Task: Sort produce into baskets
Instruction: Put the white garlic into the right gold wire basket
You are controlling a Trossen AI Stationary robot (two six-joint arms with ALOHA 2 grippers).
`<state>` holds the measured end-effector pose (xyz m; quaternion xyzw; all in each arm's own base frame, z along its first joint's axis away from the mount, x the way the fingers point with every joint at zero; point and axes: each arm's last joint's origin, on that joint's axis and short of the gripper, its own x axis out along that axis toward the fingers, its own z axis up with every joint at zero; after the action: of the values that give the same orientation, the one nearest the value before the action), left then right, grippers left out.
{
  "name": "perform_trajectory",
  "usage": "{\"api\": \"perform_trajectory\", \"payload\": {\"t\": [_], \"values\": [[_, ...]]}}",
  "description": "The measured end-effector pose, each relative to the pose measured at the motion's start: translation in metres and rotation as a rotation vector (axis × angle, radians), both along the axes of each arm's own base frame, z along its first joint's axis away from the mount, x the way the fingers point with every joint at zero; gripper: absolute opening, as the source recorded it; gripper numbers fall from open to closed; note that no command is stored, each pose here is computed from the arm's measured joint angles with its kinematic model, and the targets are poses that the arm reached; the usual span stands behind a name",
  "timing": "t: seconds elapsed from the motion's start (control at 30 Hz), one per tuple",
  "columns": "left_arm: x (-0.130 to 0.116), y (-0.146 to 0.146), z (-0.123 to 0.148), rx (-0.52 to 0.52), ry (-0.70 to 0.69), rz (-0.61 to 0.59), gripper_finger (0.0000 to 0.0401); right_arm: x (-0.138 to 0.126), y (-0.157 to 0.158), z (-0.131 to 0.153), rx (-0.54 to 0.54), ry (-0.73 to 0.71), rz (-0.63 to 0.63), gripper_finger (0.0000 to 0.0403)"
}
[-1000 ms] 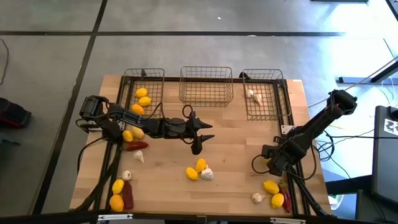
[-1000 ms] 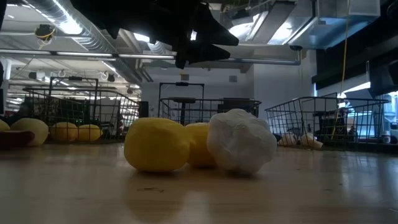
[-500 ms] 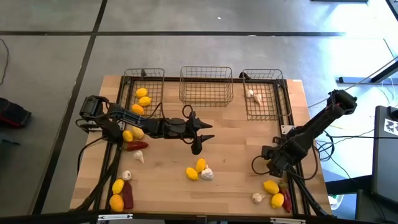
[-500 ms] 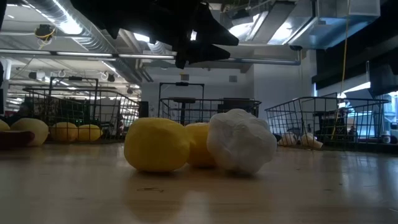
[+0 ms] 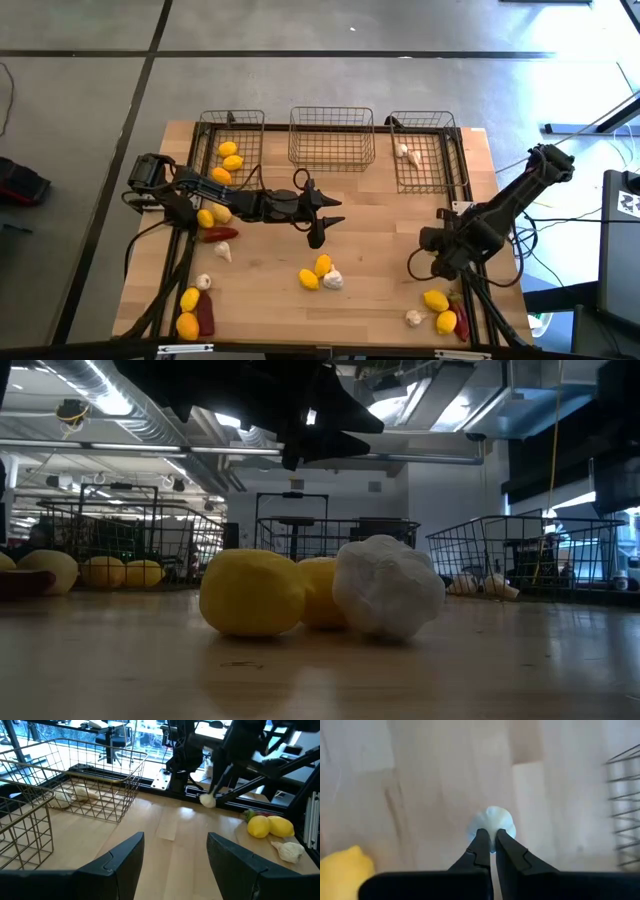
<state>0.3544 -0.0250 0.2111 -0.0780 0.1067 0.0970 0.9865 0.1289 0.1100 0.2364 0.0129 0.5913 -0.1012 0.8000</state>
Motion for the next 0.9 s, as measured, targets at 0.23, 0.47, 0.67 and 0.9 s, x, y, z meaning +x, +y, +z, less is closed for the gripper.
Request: {"api": "perform_trajectory", "payload": {"t": [0.23,0.47,0.67,0.9], "values": [[0.000,0.000,0.000,0.000,0.000,0.000,0.0212,0.012,-0.017,0.021,-0.075,-0.095,-0.027,0.0009],[0.000,0.000,0.000,-0.001,0.000,0.000,0.0212,0.021,-0.047,0.029,-0.128,-0.121,-0.094,0.0010],[0.000,0.000,0.000,-0.004,-0.001,0.001,0.0212,0.024,-0.073,0.035,-0.165,-0.145,-0.155,0.0010],[0.000,0.000,0.000,-0.003,-0.001,0.001,0.0212,0.028,-0.098,0.044,-0.207,-0.217,-0.216,0.0010]]}}
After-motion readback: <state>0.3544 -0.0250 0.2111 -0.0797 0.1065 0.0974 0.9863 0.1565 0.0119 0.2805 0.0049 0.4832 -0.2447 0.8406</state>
